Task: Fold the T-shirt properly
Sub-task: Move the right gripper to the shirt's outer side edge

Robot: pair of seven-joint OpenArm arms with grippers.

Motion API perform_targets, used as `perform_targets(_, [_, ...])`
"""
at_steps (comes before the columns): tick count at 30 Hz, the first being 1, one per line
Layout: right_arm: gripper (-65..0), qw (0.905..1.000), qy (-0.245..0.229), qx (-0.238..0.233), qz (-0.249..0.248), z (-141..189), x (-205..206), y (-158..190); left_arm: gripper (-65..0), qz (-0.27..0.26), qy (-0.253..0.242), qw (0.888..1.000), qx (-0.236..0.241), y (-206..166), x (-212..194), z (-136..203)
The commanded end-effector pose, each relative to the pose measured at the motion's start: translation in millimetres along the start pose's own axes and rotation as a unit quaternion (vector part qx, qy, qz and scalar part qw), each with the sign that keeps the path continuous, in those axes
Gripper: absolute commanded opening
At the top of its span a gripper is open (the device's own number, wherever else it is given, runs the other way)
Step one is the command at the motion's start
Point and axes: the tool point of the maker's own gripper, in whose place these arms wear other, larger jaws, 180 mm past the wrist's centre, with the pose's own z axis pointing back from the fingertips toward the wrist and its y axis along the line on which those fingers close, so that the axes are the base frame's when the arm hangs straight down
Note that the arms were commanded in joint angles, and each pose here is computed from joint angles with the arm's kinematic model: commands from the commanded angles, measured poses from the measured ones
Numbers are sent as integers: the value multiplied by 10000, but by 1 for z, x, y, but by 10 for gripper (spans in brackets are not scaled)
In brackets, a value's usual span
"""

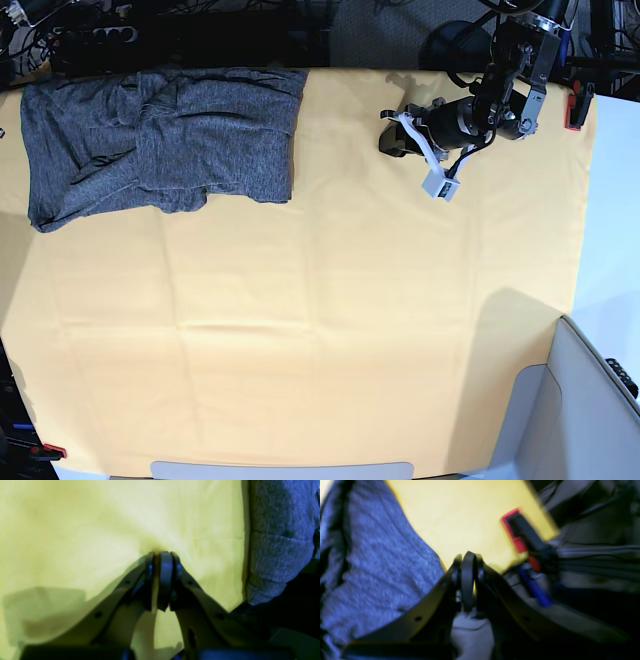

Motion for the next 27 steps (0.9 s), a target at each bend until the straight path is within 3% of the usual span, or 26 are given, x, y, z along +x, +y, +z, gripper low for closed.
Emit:
perform_targets(1, [-639, 9996, -149, 245, -58, 0, 16, -2, -605, -26, 404, 9990, 163, 7, -19, 0])
perform_targets(3, [-565, 9967, 38, 670, -453, -16, 10, -3, -605, -30, 418, 9990, 159, 6, -19, 0])
perform_targets(5, [-451, 9937, 78, 892, -675, -21, 13, -3, -605, -30, 418, 9990, 159, 6, -19, 0])
perform_targets(8, [-277, 9930, 25, 956, -699, -20, 19, -5, -605, -26, 432, 9989, 159, 6, -20, 0])
perform_targets(11, [-153, 9932, 10, 948, -670, -19, 21, -6, -605, -26, 432, 9989, 159, 6, -20, 0])
perform_targets(16, [-124, 9929, -70, 982, -675, -19, 30, -4, -605, -24, 440, 9989, 168, 7, -21, 0])
perform_targets(27, [-124, 9880, 14, 1537, 182, -38, 63, 70, -605, -28, 450, 9988, 175, 8, -21, 0])
